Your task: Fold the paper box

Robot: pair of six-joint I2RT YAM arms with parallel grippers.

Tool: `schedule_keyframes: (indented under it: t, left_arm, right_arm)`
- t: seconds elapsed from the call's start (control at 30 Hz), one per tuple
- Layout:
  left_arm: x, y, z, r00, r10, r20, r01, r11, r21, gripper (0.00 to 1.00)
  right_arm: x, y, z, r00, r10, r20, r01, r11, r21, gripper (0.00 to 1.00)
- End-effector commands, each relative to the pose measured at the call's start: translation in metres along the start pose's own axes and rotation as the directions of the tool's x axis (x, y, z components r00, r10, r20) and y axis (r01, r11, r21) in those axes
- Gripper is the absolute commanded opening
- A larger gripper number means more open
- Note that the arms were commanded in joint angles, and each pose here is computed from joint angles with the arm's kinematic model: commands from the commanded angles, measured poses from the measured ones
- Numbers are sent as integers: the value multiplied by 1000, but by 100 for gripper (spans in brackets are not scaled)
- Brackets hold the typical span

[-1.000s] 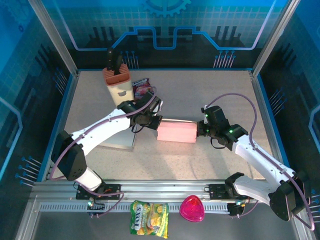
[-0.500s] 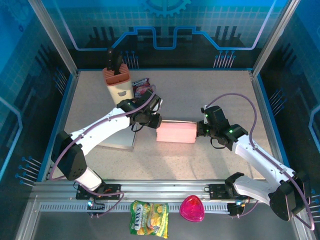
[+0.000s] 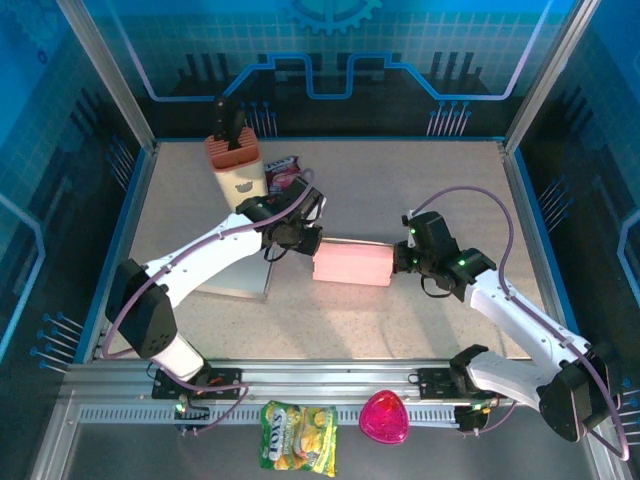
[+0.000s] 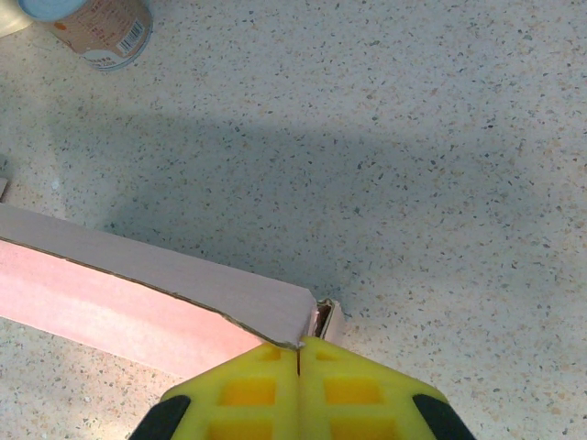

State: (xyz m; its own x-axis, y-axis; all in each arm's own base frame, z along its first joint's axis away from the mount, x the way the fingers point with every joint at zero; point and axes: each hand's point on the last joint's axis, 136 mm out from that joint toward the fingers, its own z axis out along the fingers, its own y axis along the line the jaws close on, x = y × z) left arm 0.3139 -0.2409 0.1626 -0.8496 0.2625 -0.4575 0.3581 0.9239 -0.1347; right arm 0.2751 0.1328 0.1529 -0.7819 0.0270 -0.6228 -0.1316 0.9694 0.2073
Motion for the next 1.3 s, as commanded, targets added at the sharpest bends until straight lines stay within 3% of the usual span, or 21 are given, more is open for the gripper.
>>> schedule_keyframes:
  t: [0.0, 0.37, 0.87, 1.27]
  left_arm:
    - [-9, 4, -3, 1000, 14, 22, -13, 1000, -20, 20]
    - [-11, 0, -8, 1000, -14, 18, 14, 1000, -1, 0]
    - [8, -9, -7, 985, -86, -151, 90, 996, 22, 0]
    - [8, -4, -12, 976, -106, -189, 105, 994, -15, 0]
  right_arm:
    - [18, -1, 0, 997, -5, -77, 5, 1000, 5, 0]
    - [17, 0, 0, 997, -6, -75, 6, 1000, 5, 0]
    - [12, 5, 2, 998, -29, -63, 30, 999, 18, 0]
    - [11, 11, 7, 995, -69, -67, 72, 997, 41, 0]
